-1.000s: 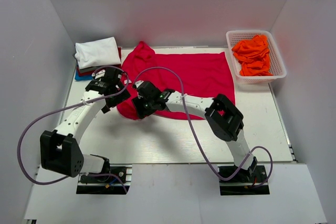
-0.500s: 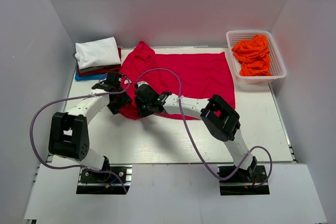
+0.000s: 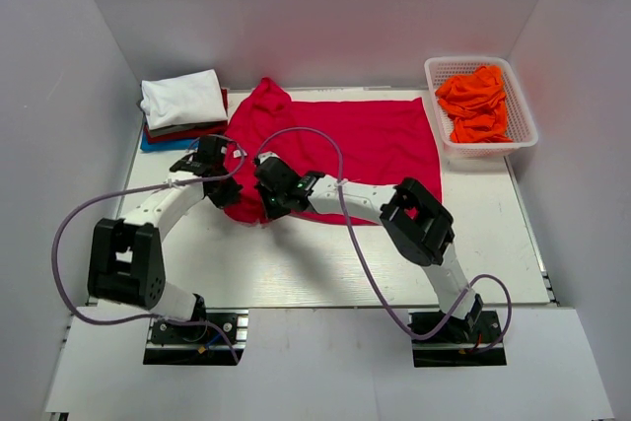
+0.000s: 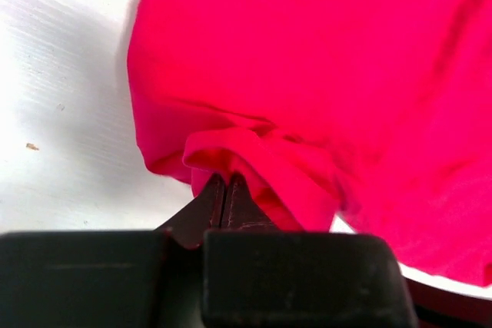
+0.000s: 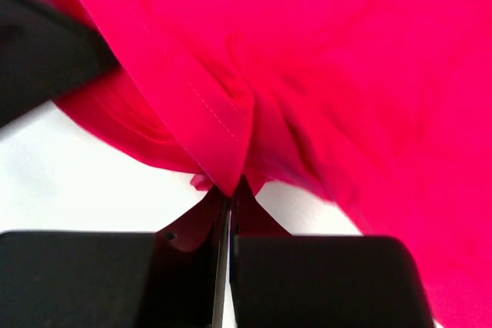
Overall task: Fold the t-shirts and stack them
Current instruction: Flatten out the tshirt
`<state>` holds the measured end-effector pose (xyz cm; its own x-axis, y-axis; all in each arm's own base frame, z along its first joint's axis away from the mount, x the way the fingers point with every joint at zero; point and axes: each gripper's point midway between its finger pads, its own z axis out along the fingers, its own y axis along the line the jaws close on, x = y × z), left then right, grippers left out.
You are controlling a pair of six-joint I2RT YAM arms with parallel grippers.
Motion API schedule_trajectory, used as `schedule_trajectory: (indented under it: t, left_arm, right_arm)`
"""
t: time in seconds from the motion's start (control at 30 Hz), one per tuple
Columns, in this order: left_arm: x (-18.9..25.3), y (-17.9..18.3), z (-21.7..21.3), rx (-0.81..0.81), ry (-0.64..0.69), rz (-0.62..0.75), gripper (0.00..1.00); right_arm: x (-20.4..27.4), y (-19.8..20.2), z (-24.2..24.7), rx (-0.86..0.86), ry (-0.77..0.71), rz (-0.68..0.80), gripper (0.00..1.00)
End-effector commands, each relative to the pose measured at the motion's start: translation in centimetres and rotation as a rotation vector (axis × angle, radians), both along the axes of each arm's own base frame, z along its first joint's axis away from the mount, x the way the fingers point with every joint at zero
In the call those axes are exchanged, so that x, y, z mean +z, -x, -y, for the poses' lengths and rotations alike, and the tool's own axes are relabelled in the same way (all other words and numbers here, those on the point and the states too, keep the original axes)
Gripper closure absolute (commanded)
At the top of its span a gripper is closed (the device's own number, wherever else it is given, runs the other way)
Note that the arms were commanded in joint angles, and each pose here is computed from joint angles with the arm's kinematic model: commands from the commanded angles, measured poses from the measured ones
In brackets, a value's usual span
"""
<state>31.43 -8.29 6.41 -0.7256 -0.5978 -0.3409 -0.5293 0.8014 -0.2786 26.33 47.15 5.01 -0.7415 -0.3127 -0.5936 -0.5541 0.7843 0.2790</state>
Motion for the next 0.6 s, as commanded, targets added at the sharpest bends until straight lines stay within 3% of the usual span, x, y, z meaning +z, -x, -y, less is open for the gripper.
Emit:
schedule_trajectory:
  t: [0.0, 0.2, 0.37, 0.43, 0.5, 0.53, 0.57]
  left_arm:
    - [2.5, 0.8, 0.8, -0.054, 0.024, 0.072, 1.0]
    - [1.2, 7.2, 1.2, -0.084, 0.106, -0.022, 1.0]
    - [1.3, 12.3, 3.7, -0.194, 0.279, -0.026, 1.0]
    - [0.8, 14.6, 4.4, -0.224, 0.343, -0.072, 0.74]
    - [0.0, 17.5, 4.4, -0.228, 0.372, -0.144, 0.47]
    - [0.0, 18.3, 4.2, -0.236, 0.366, -0.16, 0.2]
    - [0.5, 18.8, 4.0, -0.244, 0.361, -0.166, 0.13]
  right_arm:
    - [5.1, 1.5, 1.2, 0.111, -0.02, 0.041, 1.0]
    - [3.5, 4.6, 7.1, 0.172, 0.147, -0.021, 1.0]
    - [2.2, 7.2, 10.2, 0.22, 0.174, -0.046, 1.0]
    - [0.7, 8.7, 12.1, 0.256, 0.206, -0.077, 0.95]
    - [0.8, 10.0, 12.1, 0.293, 0.173, -0.094, 0.83]
    - [0.3, 10.8, 13.1, 0.3, 0.176, -0.117, 0.66]
    - [1.0, 11.1, 12.9, 0.302, 0.151, -0.106, 0.61]
